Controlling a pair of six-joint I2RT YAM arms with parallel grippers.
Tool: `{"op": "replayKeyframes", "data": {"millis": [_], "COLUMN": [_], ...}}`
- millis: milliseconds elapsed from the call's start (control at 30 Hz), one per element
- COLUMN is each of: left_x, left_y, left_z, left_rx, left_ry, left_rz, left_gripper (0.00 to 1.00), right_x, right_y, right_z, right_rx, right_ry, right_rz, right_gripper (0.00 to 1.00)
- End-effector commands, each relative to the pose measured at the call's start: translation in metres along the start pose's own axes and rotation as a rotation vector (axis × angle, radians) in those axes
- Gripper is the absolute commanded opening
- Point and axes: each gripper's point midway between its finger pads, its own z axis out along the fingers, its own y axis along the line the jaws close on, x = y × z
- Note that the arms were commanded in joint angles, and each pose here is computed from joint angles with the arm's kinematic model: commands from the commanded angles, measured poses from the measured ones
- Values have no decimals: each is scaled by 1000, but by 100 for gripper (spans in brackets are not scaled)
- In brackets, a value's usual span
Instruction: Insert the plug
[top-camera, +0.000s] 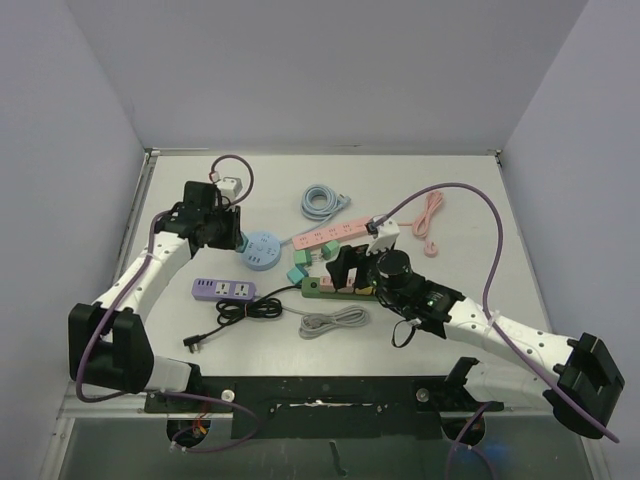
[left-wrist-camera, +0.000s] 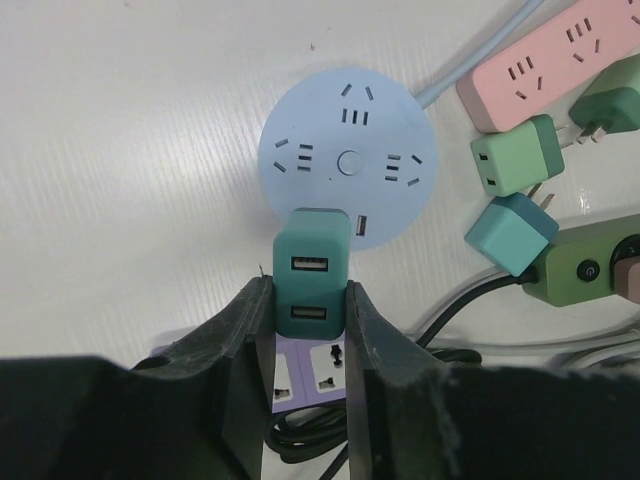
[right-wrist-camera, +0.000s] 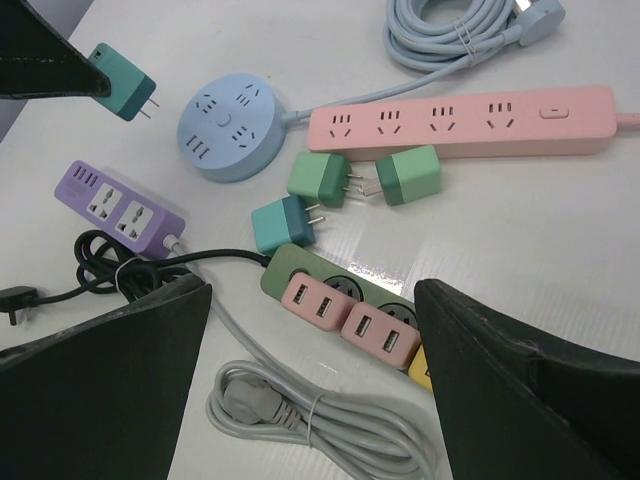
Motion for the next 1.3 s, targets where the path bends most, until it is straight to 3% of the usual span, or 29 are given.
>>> {"op": "replayKeyframes", "data": {"millis": [0, 333, 667, 1267], "left_x": [-37, -29, -44, -18], "left_y": [3, 15, 0, 6], "left_z": [1, 26, 42, 71], "left_rx": [7, -34, 49, 1], "left_ry": [-86, -1, -31, 17], "left_rz": [117, 155, 139, 168], "left_gripper": [0, 0, 0, 0], "right_x": [-9, -7, -4, 1], "right_y": [2, -6, -7, -19], "right_z": [-5, -10, -5, -7], "right_rx": [-16, -5, -2, 34], "right_ry": [-35, -40, -38, -38], "right_rz": [43, 47, 52, 45], "right_gripper": [85, 85, 85, 85]}}
